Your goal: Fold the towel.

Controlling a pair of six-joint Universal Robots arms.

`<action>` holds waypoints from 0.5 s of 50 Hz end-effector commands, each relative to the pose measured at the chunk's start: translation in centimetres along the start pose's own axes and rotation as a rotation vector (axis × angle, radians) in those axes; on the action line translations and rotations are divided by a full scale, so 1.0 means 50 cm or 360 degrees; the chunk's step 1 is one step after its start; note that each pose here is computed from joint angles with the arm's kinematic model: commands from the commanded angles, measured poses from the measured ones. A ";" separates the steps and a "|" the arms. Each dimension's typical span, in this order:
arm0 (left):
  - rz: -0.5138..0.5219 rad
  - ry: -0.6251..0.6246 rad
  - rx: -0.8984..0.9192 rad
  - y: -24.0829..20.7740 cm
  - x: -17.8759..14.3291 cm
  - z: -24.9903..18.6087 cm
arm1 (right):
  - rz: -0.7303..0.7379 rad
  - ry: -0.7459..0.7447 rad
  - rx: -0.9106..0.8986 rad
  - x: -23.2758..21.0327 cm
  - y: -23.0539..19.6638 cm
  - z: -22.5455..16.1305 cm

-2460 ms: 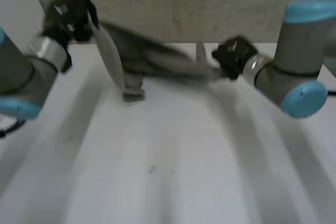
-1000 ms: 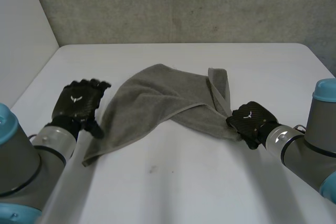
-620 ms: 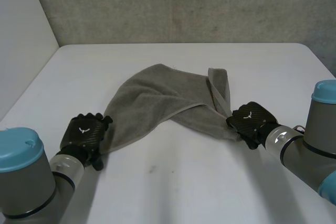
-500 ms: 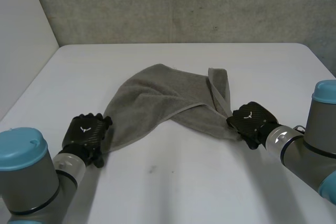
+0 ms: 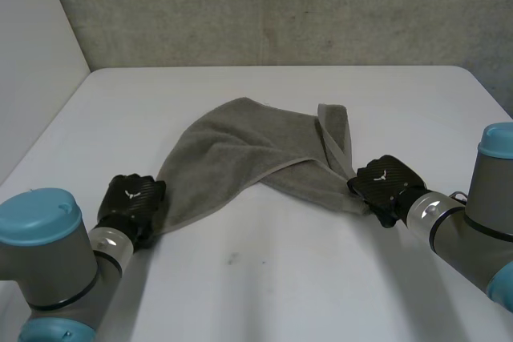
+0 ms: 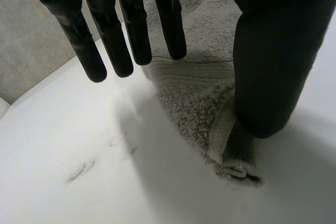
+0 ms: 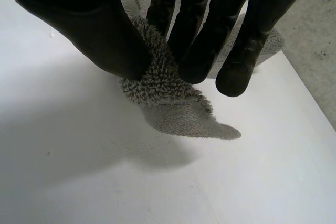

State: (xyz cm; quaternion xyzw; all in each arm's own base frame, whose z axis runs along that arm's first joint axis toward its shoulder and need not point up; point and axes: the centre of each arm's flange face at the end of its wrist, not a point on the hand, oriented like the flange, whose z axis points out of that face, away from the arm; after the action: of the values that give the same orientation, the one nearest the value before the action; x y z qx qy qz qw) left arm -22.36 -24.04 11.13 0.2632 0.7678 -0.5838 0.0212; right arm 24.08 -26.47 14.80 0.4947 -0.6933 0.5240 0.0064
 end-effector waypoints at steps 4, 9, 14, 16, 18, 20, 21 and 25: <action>0.0069 -0.0033 0.0023 -0.008 -0.011 0.027 | -0.0004 0.0053 0.0028 0.012 -0.005 0.004; 0.0197 -0.0100 0.0066 -0.029 -0.036 0.050 | 0.0002 0.0147 0.0060 0.049 -0.017 0.004; 0.0272 -0.0284 0.0248 -0.114 -0.109 0.050 | -0.0030 0.0320 0.0151 0.117 -0.060 -0.024; 0.0274 -0.0400 0.0470 -0.205 -0.147 0.016 | -0.0068 0.0469 0.0266 0.170 -0.109 -0.070; 0.0265 -0.0448 0.0569 -0.248 -0.163 -0.006 | -0.0074 0.0548 0.0301 0.198 -0.125 -0.092; 0.0260 -0.0493 0.0655 -0.287 -0.178 -0.032 | -0.0079 0.0620 0.0329 0.225 -0.139 -0.113; 0.0256 -0.0533 0.0722 -0.320 -0.194 -0.058 | -0.0075 0.0672 0.0338 0.248 -0.149 -0.131; 0.0237 -0.0561 0.0827 -0.373 -0.211 -0.111 | -0.0083 0.0732 0.0347 0.282 -0.171 -0.166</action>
State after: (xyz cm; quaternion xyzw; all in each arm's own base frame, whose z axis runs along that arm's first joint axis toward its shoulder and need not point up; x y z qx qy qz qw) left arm -20.35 -28.82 26.54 0.2359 0.6058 -0.7480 0.1336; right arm 20.52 -29.84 27.55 0.4041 -0.6158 0.6693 0.0977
